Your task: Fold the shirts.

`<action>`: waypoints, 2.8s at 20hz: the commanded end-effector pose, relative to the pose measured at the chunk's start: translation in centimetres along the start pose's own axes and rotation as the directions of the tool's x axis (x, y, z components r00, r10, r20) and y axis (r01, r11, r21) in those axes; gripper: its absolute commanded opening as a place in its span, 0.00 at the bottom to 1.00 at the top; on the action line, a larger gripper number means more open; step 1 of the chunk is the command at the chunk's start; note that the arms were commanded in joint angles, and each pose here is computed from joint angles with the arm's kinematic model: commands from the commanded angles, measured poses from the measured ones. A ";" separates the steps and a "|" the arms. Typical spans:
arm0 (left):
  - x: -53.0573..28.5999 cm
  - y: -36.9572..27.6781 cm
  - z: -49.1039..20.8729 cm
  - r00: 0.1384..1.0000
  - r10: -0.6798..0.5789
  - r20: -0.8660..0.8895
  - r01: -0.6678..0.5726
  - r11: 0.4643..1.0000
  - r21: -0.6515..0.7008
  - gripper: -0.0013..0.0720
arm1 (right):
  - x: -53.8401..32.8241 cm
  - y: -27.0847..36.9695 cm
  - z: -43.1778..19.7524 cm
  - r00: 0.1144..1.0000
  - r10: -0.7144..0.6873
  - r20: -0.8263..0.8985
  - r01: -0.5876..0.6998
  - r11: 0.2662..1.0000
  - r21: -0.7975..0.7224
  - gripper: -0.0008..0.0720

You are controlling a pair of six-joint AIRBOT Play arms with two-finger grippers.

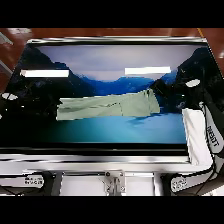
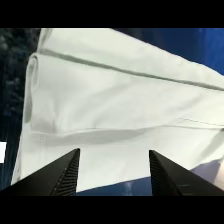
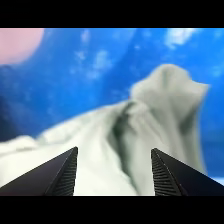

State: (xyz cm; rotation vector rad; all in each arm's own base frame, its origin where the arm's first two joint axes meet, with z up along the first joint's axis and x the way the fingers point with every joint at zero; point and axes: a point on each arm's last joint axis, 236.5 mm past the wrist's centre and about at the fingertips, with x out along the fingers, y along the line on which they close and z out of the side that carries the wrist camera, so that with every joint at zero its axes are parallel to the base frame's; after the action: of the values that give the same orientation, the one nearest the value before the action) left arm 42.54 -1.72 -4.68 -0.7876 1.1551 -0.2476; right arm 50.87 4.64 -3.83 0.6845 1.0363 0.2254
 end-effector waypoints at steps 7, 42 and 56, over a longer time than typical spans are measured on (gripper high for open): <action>-3.9 -4.6 -1.4 0.987 -0.114 -0.114 0.114 0.994 -0.006 0.62 | -2.3 -7.6 -5.8 0.949 -0.144 -0.282 0.171 0.983 0.072 0.97; 18.6 -24.1 -19.7 0.934 -0.235 -0.270 0.280 0.950 0.141 0.06 | -13.8 10.1 -10.8 0.948 -0.010 -0.317 -0.018 0.996 -0.085 0.10; 14.8 -28.1 -15.2 0.932 -0.339 -0.127 0.353 0.929 0.111 0.06 | -17.1 15.7 -12.8 0.979 -0.023 -0.201 -0.032 0.964 -0.265 0.10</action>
State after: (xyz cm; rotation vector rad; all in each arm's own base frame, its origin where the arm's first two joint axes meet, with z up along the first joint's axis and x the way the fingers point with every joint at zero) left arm 37.27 -40.49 -2.94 -0.8815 1.2178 -0.6834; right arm 33.22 11.96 13.89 0.4959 1.2116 0.4152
